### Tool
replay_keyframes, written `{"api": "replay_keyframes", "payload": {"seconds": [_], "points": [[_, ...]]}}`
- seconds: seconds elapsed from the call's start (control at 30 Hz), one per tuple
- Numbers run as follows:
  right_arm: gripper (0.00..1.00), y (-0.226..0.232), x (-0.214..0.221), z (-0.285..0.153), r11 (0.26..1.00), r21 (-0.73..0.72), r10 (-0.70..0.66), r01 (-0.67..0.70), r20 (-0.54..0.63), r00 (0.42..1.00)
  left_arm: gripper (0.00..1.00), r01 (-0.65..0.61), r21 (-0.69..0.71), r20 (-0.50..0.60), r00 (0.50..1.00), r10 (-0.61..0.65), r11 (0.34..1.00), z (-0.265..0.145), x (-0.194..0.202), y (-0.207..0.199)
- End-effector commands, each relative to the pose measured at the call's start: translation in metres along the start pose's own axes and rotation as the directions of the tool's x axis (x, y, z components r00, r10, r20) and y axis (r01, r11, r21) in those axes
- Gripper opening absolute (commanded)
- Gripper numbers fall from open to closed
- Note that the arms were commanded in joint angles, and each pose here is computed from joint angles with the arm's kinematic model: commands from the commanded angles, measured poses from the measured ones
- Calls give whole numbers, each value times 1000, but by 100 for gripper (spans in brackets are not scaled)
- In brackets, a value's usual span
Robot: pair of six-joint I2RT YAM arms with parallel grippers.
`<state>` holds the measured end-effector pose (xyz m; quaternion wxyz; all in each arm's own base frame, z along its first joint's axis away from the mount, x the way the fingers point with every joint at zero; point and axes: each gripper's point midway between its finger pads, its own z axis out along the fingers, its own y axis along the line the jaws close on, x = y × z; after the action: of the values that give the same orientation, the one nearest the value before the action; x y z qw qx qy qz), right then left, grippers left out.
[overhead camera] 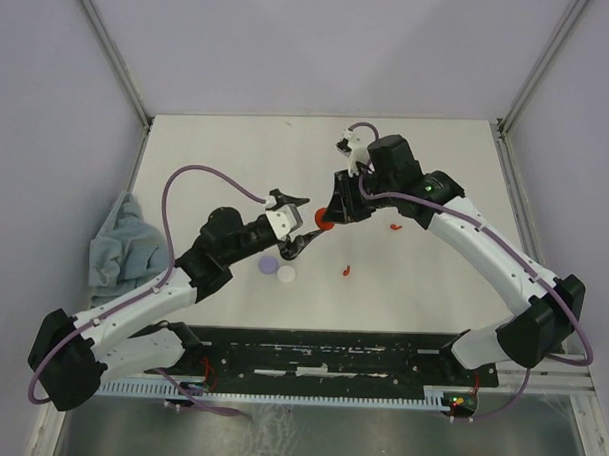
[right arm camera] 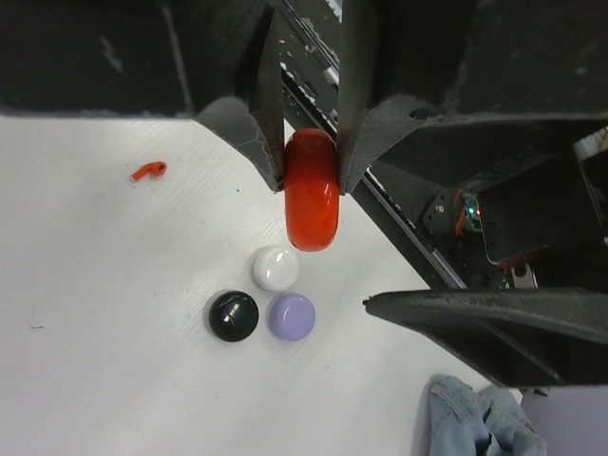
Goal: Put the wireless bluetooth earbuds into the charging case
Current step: Pick up the charging case at the center of the board.
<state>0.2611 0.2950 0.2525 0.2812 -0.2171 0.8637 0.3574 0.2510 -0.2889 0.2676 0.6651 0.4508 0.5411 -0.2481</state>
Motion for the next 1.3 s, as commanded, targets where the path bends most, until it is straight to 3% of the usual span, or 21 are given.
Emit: {"api": "replay_keyframes", "payload": {"seconds": [0.0,0.2,0.47,0.8,1.27], "points": [[14,19,-19,-29,985,-35,-164,166,45,985,76,44,60,31,998,-46,997,-10,-10,-3],[13,28,-15,-46,938,-88,-334,336,28,942,77,145,229,63,985,-163,962,-20,-21,-10],[14,34,-8,-56,863,-151,-485,482,19,874,74,298,429,47,935,-350,853,-22,-41,-19],[15,58,-9,-59,805,-261,-531,532,81,843,65,432,548,-55,873,-484,717,-17,-48,-32],[15,66,-7,-58,791,-281,-541,543,94,836,52,456,609,-105,857,-504,649,-15,-50,-49]]}}
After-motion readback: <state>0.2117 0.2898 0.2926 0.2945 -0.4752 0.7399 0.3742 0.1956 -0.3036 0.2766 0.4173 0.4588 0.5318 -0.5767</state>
